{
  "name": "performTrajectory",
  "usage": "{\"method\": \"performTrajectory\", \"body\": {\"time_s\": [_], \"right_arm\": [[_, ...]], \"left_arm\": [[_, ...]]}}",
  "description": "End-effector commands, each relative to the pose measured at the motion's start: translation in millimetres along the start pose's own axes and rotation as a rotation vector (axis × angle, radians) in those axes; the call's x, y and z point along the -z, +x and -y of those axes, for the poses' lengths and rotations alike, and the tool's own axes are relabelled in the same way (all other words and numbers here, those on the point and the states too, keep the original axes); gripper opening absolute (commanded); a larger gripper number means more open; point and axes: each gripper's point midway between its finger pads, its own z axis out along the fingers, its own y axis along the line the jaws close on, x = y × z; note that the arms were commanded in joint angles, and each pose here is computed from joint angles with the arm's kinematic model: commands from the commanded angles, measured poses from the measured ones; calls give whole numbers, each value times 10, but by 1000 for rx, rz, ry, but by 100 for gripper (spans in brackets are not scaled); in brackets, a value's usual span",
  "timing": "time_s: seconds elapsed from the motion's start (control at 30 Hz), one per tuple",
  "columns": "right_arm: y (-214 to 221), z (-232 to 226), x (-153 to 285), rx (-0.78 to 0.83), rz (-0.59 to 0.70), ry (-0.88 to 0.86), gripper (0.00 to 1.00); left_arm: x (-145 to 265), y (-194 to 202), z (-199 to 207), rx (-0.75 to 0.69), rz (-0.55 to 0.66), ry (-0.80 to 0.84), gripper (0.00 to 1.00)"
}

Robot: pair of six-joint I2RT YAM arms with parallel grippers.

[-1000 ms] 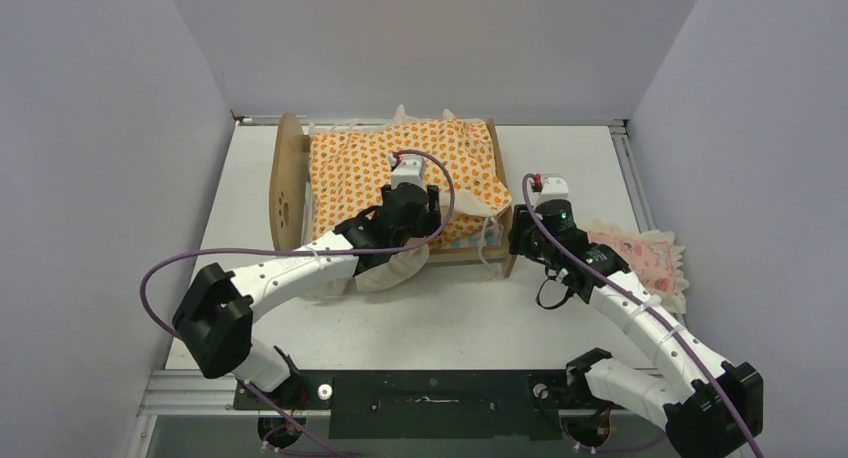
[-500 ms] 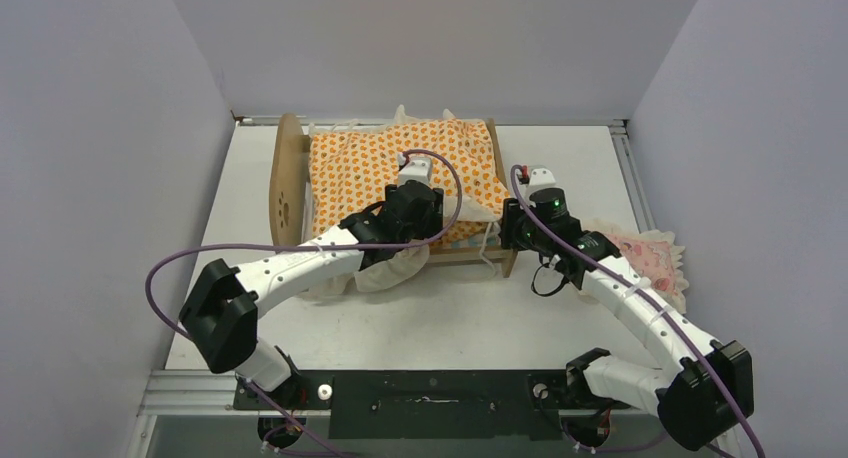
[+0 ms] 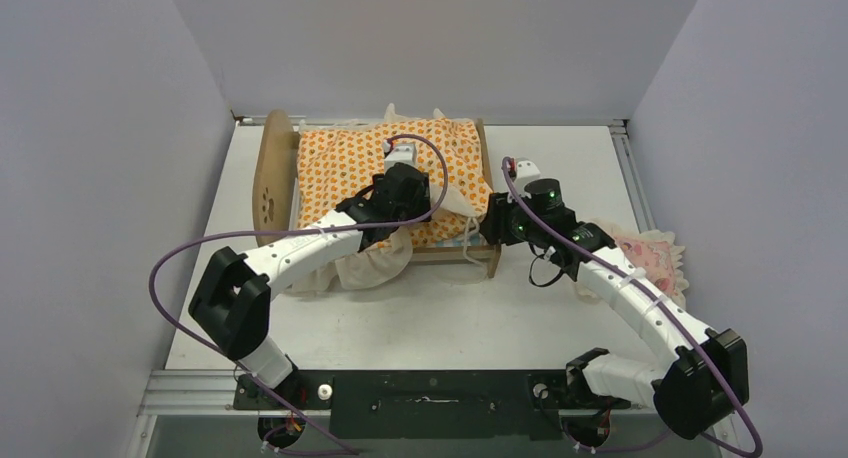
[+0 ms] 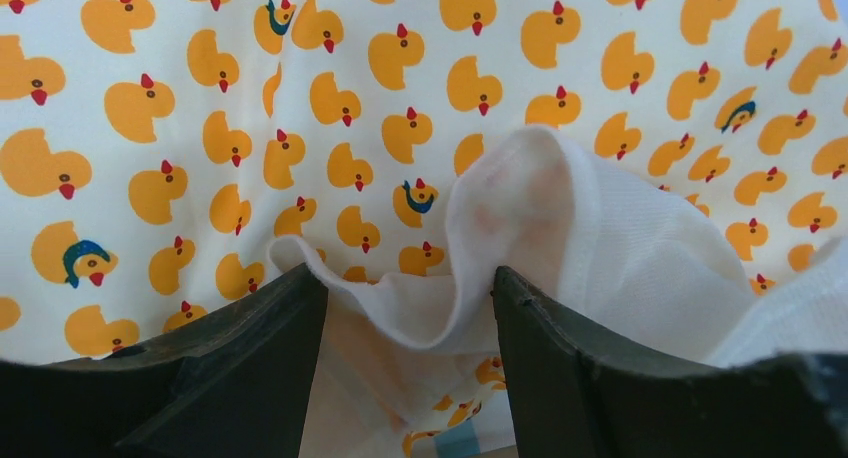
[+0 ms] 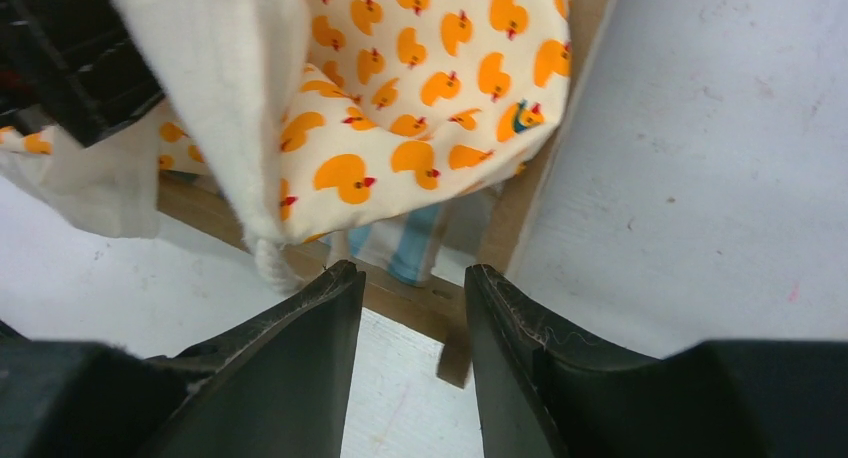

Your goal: Set up the pet bed

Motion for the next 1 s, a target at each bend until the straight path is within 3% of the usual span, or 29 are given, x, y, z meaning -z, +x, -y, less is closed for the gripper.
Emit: {"method": "performTrajectory", "body": {"time_s": [0.0,0.1,0.23,0.53,0.7,0.77,0.87,0.97], "right_arm": [[-516,-296,160,30,164,-99,43],[-552,-212,251,34,187,-42,45],[-528,-359,304,82,193,-104,46],[-453,-497,36,69,195,-149,40],[-360,-366,-90,100,170,-90,29],[-353,-308,-78,134,147,-68,19],[-524,-261,22,209,144,-32,9],[-823,-235,153,306,159,16,6]], "left_arm": [[-61,-203,83,88,12,42,59],[-105,-180,48,129,-4,46,57],[-119,-191,49,144,-3,56,57],[-94,-197,55,146,-4,63,56],[-70,-194,5,148,3,55,56],[-65,-190,-24,151,2,50,56],[-61,-190,-76,155,5,42,52],[-58,-205,-83,162,11,48,46]]}}
